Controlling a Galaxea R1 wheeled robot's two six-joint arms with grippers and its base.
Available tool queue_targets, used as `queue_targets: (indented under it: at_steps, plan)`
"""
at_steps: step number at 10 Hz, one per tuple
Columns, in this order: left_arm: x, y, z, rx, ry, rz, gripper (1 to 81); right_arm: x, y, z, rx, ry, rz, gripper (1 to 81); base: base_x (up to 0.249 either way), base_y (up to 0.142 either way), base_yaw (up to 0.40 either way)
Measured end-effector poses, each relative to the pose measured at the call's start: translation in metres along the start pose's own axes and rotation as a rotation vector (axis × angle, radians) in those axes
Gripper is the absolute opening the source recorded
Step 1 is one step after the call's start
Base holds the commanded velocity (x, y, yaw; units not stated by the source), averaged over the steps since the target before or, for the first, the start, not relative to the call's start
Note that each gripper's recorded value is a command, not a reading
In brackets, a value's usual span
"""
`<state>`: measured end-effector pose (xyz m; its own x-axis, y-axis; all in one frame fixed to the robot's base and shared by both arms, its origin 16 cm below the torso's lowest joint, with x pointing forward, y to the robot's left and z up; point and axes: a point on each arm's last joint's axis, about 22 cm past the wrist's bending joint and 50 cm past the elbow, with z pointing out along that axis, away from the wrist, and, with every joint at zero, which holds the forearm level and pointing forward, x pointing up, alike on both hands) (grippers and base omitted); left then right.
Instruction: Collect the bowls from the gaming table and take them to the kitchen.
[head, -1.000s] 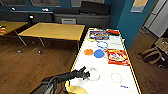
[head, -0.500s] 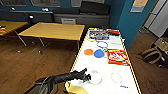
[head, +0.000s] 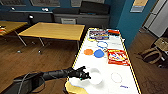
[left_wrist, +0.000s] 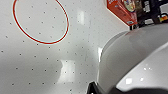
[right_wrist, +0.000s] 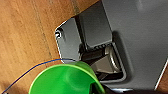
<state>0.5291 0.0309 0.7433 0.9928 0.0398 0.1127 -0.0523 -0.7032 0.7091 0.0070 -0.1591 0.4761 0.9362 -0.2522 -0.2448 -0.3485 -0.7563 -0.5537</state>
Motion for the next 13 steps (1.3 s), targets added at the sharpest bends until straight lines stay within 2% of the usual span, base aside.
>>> queue_targets:
  at_steps: [1,3,5,8,10,11,13]
  plan:
    - [-0.005,-0.015,-0.031,0.007,0.009,0.015,1.0,-0.002,0.001,0.000,-0.001,-0.002,0.002,1.0,0.000,0.000,0.000]
    - [-0.028,-0.054,-0.087,0.053,0.024,0.027,1.0,0.000,0.000,-0.001,0.000,0.004,-0.004,1.0,0.000,0.000,0.000]
    - [-0.066,-0.067,-0.126,0.069,0.028,0.055,1.0,0.008,-0.003,-0.003,0.005,0.024,-0.020,1.0,0.000,0.000,0.000]
    - [-0.158,-0.112,-0.141,0.130,-0.028,0.041,1.0,0.018,-0.007,-0.007,0.011,0.056,-0.045,1.0,0.000,0.000,0.000]
    - [-0.199,-0.122,-0.137,0.132,-0.037,0.063,1.0,0.022,-0.005,-0.010,0.006,0.073,-0.061,1.0,0.000,0.000,0.000]
    - [-0.223,-0.131,-0.136,0.137,-0.047,0.062,1.0,0.026,-0.007,-0.011,0.008,0.085,-0.069,1.0,0.000,0.000,0.000]
    - [-0.265,-0.162,-0.135,0.172,-0.051,0.052,1.0,0.036,-0.010,-0.014,0.014,0.109,-0.087,1.0,0.000,0.000,0.000]
